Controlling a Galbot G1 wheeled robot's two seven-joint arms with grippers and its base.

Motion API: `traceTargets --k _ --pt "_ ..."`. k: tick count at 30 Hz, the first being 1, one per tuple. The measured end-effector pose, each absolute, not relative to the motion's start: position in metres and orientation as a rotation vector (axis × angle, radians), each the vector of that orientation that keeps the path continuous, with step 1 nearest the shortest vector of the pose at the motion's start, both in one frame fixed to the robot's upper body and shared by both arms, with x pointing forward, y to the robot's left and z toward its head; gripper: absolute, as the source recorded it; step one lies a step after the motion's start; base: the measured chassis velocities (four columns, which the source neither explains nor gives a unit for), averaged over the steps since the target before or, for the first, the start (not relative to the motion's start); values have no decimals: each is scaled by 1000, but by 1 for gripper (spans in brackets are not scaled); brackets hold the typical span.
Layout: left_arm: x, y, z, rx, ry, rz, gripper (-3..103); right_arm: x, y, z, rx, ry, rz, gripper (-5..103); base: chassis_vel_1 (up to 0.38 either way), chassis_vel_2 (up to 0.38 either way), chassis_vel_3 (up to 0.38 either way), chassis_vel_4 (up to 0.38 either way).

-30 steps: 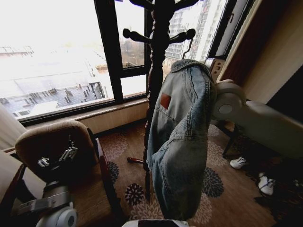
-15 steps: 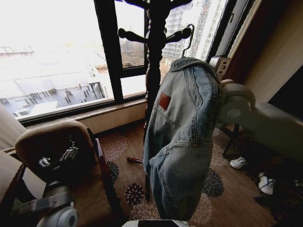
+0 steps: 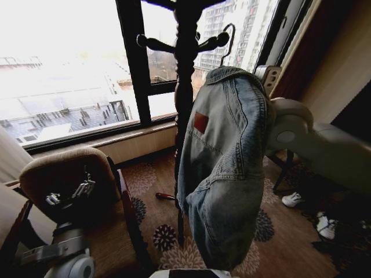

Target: Pick up the clothes from the bed and hang them on the clothes hanger.

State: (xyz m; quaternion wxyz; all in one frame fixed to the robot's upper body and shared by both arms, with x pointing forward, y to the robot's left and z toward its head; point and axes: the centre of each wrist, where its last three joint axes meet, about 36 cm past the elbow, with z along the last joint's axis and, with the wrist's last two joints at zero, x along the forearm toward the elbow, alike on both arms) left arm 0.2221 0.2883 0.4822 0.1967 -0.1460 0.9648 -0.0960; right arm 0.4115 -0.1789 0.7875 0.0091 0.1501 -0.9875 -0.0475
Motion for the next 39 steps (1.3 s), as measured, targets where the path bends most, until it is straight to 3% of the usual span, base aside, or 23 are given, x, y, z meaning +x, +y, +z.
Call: traceTargets --k 22,39 --pt "223 287 480 -398 2706 -265 100 384 -202 786 383 -3134 -182 21 0 0 0 0" --pt "221 288 481 -394 2708 -257 100 399 -210 790 351 -3124 -203 21 0 0 0 0"
